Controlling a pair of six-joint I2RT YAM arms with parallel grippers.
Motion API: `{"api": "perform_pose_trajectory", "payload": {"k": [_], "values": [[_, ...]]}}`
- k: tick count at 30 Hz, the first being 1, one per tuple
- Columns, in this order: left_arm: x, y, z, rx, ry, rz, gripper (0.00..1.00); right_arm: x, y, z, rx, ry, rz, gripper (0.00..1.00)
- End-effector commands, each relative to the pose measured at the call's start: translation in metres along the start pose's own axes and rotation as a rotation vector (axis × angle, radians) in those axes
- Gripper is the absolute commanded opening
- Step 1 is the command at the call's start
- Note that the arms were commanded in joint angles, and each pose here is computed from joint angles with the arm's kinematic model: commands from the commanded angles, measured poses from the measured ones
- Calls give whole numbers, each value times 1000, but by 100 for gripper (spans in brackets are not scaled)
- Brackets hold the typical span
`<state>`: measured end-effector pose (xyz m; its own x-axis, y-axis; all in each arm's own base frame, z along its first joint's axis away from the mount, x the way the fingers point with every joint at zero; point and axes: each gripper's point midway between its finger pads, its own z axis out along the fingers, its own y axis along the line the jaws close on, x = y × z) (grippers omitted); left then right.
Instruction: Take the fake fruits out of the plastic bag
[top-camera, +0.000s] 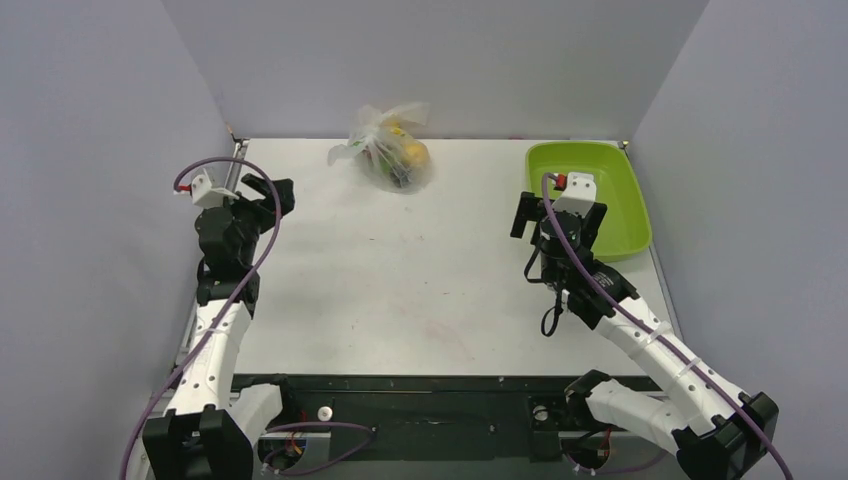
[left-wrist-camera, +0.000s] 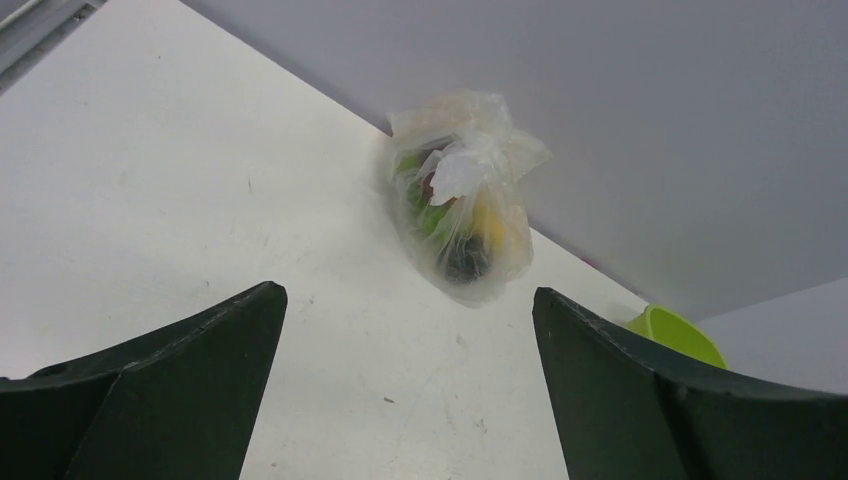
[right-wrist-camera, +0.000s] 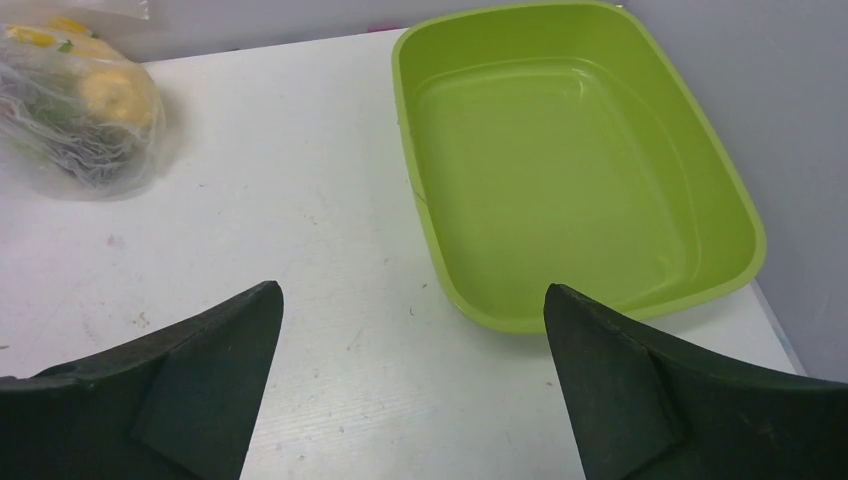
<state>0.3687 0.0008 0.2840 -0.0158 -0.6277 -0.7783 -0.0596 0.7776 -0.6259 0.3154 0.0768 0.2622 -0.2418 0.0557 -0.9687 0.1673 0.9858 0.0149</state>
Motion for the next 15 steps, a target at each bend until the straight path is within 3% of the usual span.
{"api": "perform_pose_trajectory", "payload": {"k": [1, 10, 15], "values": [[-4, -10, 6, 33, 18, 6, 93, -24, 6, -2, -11, -40, 63, 100], [37, -38, 28, 58, 36, 61, 90, -26, 16, -9, -84, -62, 120, 100], [62, -46, 52, 82, 46, -16, 87, -19, 22, -9, -120, -46, 123, 100]]}}
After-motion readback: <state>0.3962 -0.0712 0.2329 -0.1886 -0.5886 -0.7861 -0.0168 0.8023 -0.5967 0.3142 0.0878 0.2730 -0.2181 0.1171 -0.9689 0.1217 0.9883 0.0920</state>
